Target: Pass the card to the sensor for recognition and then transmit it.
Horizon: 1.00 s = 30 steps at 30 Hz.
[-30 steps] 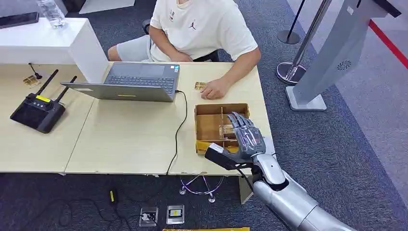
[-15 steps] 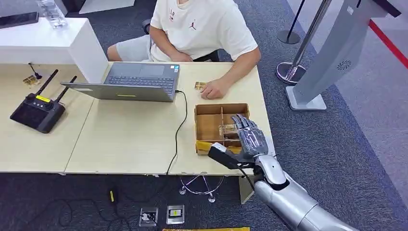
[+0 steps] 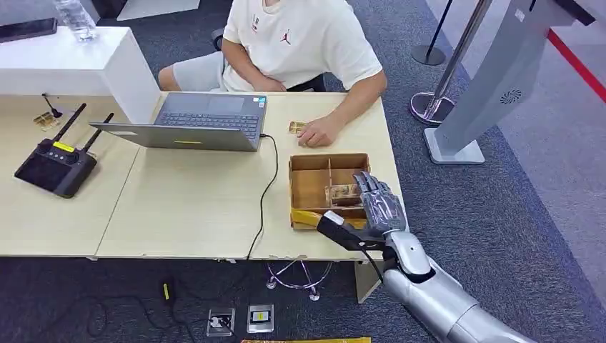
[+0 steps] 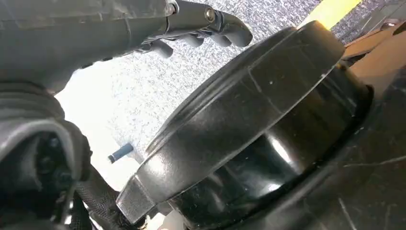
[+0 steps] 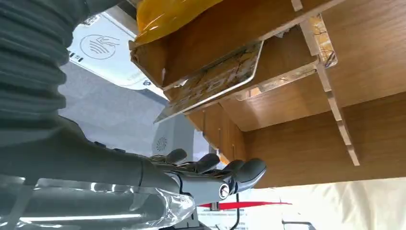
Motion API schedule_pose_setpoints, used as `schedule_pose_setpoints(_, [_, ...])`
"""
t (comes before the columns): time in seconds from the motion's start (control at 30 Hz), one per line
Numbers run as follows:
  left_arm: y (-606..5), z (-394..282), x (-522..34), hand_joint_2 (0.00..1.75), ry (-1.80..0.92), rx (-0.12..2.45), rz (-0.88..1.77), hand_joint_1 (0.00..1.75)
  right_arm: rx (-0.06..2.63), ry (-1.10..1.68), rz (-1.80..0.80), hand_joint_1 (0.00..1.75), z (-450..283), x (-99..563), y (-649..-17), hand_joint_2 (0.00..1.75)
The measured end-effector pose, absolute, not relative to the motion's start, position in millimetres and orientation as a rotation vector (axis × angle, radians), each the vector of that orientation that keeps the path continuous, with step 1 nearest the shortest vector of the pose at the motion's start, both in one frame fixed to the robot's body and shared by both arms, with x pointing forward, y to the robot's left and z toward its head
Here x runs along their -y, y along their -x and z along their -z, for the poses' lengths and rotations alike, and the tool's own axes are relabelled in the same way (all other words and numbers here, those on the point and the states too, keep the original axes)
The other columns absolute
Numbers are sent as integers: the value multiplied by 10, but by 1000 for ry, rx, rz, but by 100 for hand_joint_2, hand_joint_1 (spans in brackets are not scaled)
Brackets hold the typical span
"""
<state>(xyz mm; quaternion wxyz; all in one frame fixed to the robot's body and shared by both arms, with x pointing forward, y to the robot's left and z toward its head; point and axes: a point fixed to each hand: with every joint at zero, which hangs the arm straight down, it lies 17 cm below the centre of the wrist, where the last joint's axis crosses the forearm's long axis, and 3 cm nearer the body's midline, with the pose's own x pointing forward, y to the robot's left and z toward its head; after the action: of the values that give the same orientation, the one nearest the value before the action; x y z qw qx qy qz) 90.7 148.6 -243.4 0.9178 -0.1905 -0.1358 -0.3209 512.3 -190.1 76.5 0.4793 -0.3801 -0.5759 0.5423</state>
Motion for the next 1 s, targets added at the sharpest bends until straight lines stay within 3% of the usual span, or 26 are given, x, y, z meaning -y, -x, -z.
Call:
schedule_pose_setpoints(0.2, [-853, 2462, -1532, 0, 374, 241, 685, 0, 1400, 932, -1323, 0, -750, 1929, -5125, 175])
schedule_pose_setpoints(0.23, [-821, 2474, -1550, 0, 367, 222, 694, 0, 1399, 932, -1323, 66, -745, 1934, -5126, 175])
schedule_pose_setpoints(0.27, [-789, 2483, -1563, 0, 364, 211, 700, 0, 1397, 932, -1324, 175, -739, 1938, -5125, 175])
schedule_pose_setpoints(1.0, [-709, 2497, -1568, 0, 363, 191, 703, 0, 1419, 919, -1334, 175, -762, 1894, -5125, 175])
